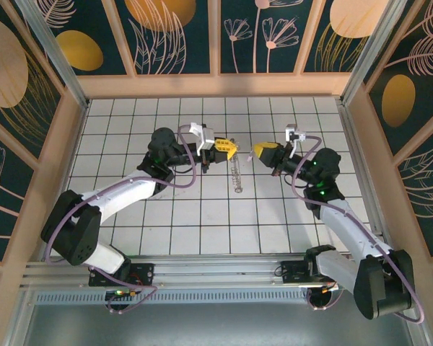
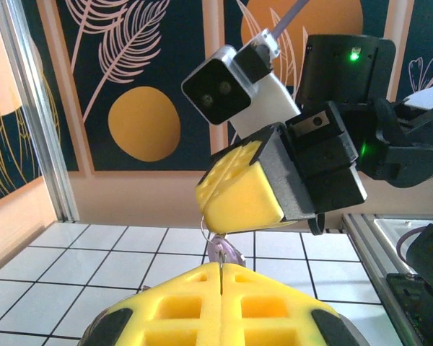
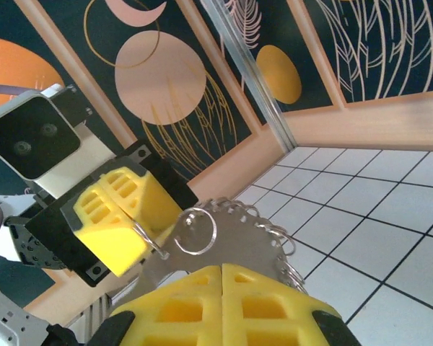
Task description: Put the keys on the keyring
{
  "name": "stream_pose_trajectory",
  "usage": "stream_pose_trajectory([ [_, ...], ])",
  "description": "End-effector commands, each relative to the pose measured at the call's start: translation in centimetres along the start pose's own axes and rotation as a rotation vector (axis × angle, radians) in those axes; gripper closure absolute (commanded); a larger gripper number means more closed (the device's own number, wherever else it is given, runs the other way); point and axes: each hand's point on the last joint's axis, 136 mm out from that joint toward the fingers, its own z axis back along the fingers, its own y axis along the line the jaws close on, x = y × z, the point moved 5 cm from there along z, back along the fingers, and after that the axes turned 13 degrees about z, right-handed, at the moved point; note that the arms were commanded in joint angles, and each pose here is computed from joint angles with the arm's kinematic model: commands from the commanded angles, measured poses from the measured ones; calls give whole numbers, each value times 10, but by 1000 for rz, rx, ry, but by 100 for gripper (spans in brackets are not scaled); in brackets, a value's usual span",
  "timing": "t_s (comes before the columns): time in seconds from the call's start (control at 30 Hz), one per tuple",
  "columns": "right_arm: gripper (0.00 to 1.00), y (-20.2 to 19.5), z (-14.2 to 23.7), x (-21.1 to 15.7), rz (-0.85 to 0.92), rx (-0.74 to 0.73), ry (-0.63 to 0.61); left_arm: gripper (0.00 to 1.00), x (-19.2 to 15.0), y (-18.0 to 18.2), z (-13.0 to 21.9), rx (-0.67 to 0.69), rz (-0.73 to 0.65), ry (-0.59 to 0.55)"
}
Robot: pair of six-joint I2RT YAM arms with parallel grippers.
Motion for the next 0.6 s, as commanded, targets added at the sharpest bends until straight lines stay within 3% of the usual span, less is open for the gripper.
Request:
stream_pose_trajectory([
  [0.0, 100, 13, -4, 22, 111, 18, -46, 100, 9, -3, -6, -27, -40, -12],
  [0.57, 100, 27, -21, 17, 210, -15, -24, 100, 11, 4, -14, 8, 17, -28],
])
